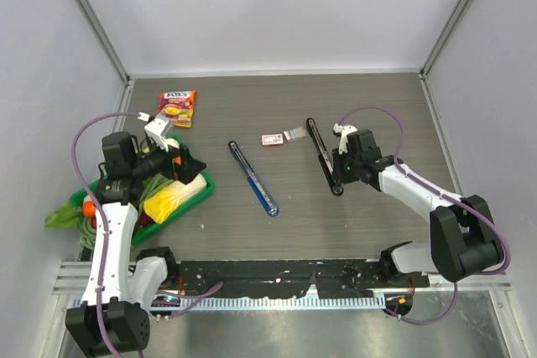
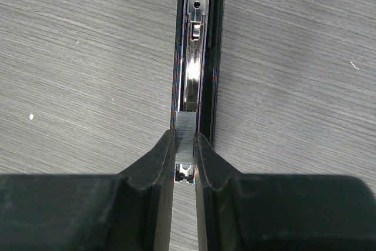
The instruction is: Load the staples into the stapler
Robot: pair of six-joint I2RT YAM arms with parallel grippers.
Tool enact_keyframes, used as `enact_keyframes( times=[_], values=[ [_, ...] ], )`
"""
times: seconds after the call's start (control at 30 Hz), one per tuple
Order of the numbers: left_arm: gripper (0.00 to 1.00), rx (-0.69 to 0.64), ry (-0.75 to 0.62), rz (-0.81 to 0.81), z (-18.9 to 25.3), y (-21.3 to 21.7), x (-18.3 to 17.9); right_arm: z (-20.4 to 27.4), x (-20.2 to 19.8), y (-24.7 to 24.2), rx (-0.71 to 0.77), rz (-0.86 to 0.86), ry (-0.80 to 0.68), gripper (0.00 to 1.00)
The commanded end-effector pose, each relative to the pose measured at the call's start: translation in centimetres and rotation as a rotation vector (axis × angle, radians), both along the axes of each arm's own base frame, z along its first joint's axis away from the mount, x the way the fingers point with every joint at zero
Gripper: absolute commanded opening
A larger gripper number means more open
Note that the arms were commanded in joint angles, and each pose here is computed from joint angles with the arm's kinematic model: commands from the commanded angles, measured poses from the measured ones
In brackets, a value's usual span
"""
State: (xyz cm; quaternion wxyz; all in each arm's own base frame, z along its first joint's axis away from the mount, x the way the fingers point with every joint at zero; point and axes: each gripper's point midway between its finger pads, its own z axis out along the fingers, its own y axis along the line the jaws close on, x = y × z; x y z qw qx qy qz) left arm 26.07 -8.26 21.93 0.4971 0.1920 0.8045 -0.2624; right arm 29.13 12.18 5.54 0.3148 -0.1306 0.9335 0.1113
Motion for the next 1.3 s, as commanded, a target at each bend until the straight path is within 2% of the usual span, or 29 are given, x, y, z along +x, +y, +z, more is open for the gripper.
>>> enact_keyframes(
  times=[0.0, 1.27],
  values=[
    [1.00, -0.006, -0.051, -0.015, 0.9, -0.1, 0.4, -0.1, 0.6, -0.3, -0.015, -0.018, -0.011, 0.18],
    [1.00, -0.007, -0.054, -0.012, 0.8, 0.1, 0.3, 1.0, 0.4, 0.1, 0.015, 0.038, -0.056, 0.19]
  ],
)
